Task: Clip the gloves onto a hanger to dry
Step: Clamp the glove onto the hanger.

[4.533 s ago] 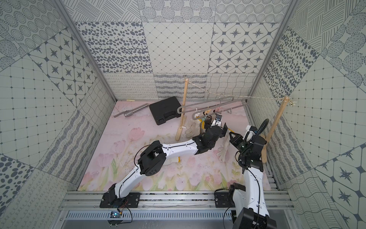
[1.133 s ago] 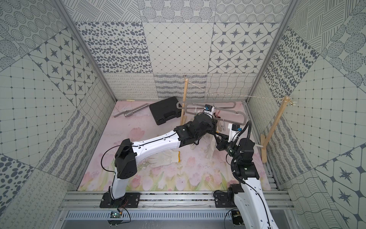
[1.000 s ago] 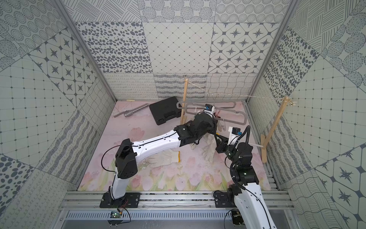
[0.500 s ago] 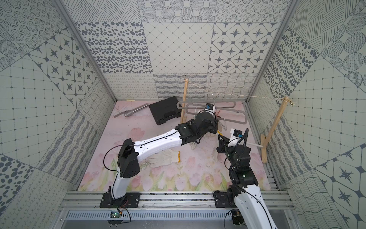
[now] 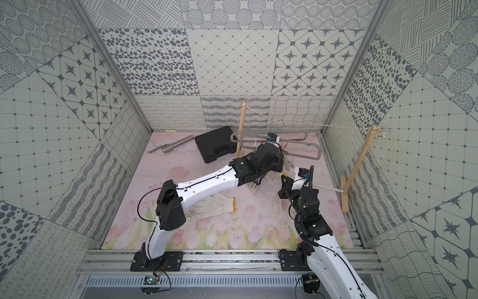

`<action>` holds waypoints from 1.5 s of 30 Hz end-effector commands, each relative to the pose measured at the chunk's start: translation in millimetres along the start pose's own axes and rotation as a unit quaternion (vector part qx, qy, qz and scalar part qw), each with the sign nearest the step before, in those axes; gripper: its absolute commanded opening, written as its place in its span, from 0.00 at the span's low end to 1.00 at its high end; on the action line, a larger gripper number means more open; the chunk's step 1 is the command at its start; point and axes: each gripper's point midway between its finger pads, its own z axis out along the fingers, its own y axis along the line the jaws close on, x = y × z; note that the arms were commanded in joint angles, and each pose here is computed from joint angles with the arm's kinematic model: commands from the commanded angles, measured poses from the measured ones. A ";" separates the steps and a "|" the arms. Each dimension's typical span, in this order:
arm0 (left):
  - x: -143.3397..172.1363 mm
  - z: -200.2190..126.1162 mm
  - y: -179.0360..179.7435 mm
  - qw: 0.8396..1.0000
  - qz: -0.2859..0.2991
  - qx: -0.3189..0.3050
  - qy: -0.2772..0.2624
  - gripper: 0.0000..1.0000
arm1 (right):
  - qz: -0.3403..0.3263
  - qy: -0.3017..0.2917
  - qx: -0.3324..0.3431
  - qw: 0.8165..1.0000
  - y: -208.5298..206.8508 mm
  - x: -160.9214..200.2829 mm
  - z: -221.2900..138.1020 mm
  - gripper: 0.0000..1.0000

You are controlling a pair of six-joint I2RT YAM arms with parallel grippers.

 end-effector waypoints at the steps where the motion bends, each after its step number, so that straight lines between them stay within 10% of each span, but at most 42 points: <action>1: -5.8 -3.3 7.1 1.000 -0.015 -0.010 0.000 0.00 | -0.001 -0.055 0.010 0.998 7.4 -31.5 1.2 0.00; 45: -3.0 -0.9 11.4 1.000 -0.020 -0.005 0.010 0.00 | 0.010 -0.124 -0.042 0.991 50.6 -83.2 -18.0 0.00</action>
